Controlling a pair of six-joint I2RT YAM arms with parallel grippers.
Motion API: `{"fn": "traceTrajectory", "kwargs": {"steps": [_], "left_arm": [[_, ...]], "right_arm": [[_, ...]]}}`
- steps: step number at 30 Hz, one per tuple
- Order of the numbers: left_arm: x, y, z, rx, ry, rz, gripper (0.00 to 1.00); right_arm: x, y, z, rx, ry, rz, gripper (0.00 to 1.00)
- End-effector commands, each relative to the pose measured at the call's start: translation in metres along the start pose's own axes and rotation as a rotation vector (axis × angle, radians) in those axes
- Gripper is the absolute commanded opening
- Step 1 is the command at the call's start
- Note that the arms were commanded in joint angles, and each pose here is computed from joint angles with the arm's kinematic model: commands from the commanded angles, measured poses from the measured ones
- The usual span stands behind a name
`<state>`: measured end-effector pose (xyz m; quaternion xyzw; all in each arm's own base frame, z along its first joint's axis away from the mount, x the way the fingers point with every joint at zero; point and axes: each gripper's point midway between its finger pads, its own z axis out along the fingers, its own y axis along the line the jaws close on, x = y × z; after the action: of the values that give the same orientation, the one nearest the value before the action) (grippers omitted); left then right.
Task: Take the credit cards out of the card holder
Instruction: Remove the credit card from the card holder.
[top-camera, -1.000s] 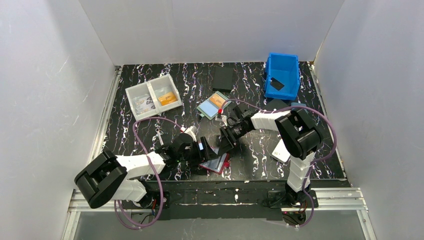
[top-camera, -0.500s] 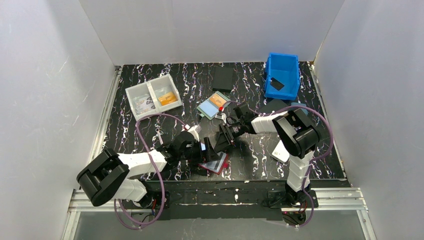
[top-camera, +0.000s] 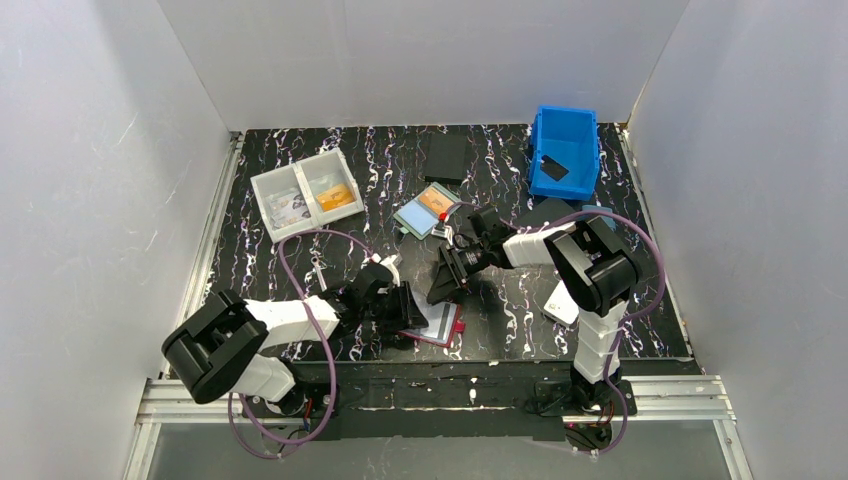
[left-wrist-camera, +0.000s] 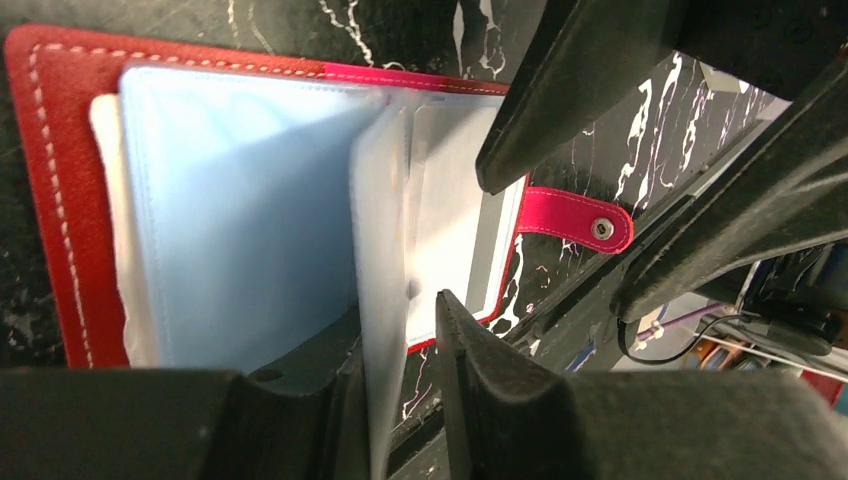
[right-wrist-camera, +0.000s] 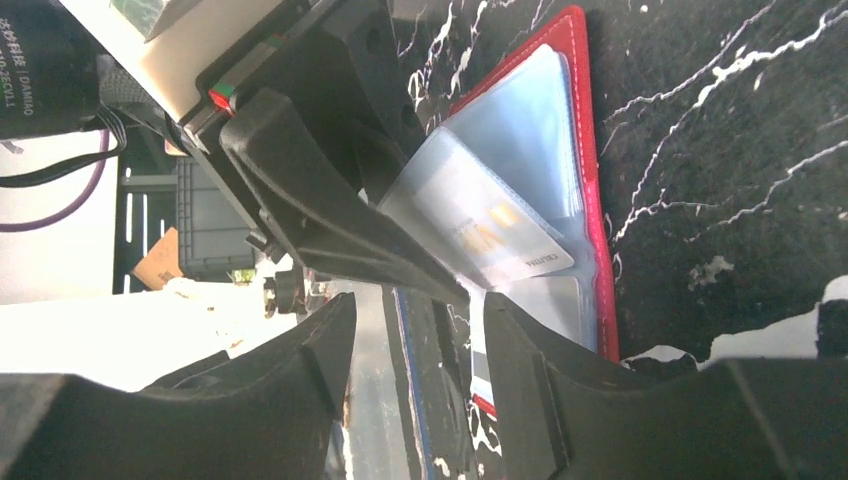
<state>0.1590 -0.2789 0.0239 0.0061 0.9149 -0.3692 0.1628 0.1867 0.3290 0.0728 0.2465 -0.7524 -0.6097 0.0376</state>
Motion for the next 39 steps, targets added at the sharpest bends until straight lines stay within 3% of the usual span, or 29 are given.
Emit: {"fn": "traceTrajectory", "kwargs": {"steps": [1, 6, 9, 12, 27, 30, 32, 35, 39], "left_arm": [[0.003, 0.018, -0.008, -0.097, -0.011, -0.026, 0.21], [0.004, 0.02, -0.013, -0.1, -0.025, -0.037, 0.22], [0.004, 0.018, -0.015, -0.092, -0.026, -0.035, 0.41], [0.001, 0.018, -0.017, -0.089, -0.042, -0.041, 0.49], [-0.016, 0.02, -0.029, -0.067, -0.11, -0.092, 0.5], [-0.016, 0.018, -0.028, -0.064, -0.102, -0.09, 0.5], [-0.015, 0.018, -0.027, -0.064, -0.094, -0.093, 0.5], [-0.014, 0.019, -0.025, -0.066, -0.084, -0.094, 0.48], [-0.012, 0.02, -0.025, -0.068, -0.074, -0.097, 0.47]], "right_arm": [[-0.003, 0.005, -0.006, 0.018, 0.027, -0.094, 0.59], [0.0, 0.004, -0.015, 0.095, 0.079, -0.244, 0.6], [0.002, 0.005, -0.016, 0.101, 0.073, -0.262, 0.6], [0.003, 0.004, -0.016, 0.102, 0.08, -0.26, 0.6], [0.014, -0.021, -0.009, 0.167, 0.119, -0.192, 0.58], [0.018, -0.016, -0.002, 0.111, 0.125, -0.16, 0.57], [0.018, -0.008, 0.0, 0.061, 0.119, -0.154, 0.52], [0.016, 0.002, 0.001, 0.017, 0.115, -0.176, 0.28], [0.015, 0.007, 0.0, 0.012, 0.107, -0.204, 0.23]]}}
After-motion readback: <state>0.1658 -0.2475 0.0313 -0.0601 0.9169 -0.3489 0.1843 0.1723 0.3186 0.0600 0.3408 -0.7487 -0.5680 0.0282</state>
